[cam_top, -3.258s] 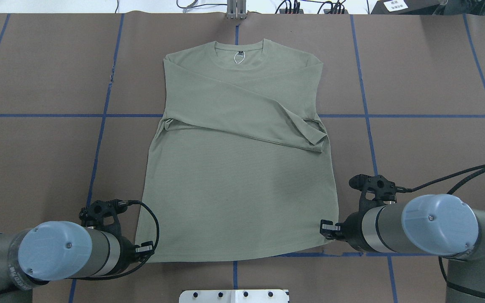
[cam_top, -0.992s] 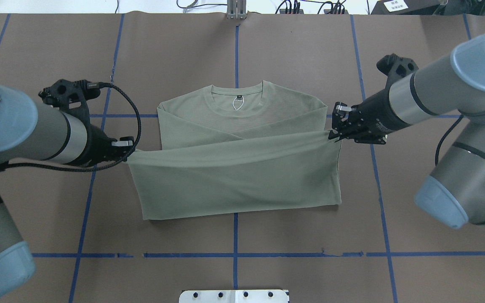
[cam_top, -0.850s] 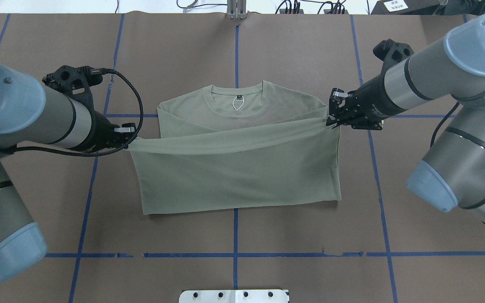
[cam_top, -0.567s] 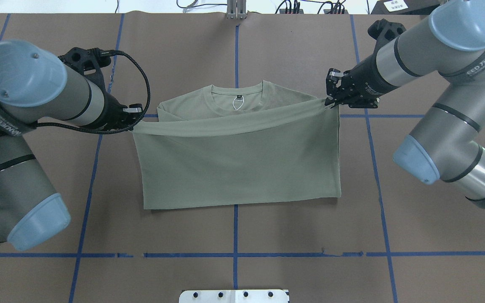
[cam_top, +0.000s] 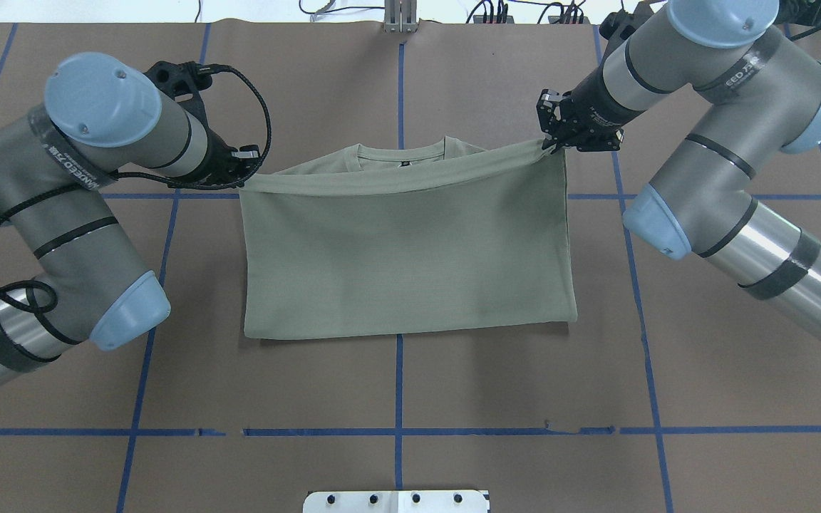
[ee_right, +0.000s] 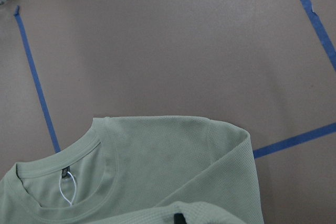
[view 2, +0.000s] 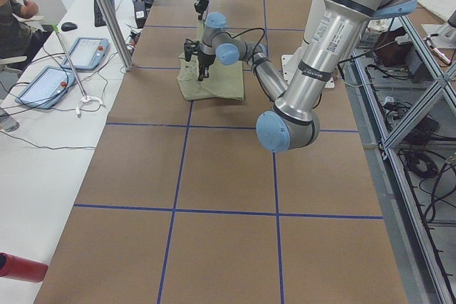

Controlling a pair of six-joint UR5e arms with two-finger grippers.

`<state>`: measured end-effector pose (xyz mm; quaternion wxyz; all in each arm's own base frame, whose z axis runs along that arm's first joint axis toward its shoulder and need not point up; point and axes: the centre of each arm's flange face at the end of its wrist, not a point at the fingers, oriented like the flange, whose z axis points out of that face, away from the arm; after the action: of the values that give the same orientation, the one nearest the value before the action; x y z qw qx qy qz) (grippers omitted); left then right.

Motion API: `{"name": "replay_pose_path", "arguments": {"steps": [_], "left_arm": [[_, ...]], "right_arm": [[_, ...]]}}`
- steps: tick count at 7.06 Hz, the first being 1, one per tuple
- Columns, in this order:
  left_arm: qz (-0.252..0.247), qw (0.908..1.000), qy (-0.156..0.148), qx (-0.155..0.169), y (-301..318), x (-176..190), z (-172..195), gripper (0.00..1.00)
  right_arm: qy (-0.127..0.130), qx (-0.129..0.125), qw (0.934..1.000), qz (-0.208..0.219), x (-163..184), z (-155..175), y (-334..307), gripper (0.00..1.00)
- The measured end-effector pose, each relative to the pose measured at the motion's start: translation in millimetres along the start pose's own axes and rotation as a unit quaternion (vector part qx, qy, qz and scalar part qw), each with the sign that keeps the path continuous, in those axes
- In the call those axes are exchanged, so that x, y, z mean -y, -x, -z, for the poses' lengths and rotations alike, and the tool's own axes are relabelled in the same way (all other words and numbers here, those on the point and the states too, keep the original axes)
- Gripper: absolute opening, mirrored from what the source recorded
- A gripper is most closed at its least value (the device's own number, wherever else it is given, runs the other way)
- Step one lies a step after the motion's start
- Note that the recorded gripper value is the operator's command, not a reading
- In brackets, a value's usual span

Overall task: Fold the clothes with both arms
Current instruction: 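Lift both hem corners and carry them over the shirt toward the collar, then lay the hem at the collar and open both grippers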

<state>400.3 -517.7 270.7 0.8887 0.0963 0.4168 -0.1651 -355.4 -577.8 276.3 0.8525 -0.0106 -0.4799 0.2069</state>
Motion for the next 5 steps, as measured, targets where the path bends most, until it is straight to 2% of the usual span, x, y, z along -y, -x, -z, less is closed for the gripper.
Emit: {"name": "replay_pose_path", "arguments": {"steps": [2, 5], "left_arm": [[0.003, 1.0, -0.007, -0.004, 7.7, 14.9, -28.6, 0.0], [0.008, 0.9999, -0.013, -0.003, 13.9, 28.0, -43.4, 0.0]], "right_arm": [[-0.01, -0.008, 0.9999, -0.003, 21.9, -22.0, 14.9, 0.0], [-0.019, -0.009, 0.9998, -0.006, 49.0, -48.5, 1.9, 0.0]]}}
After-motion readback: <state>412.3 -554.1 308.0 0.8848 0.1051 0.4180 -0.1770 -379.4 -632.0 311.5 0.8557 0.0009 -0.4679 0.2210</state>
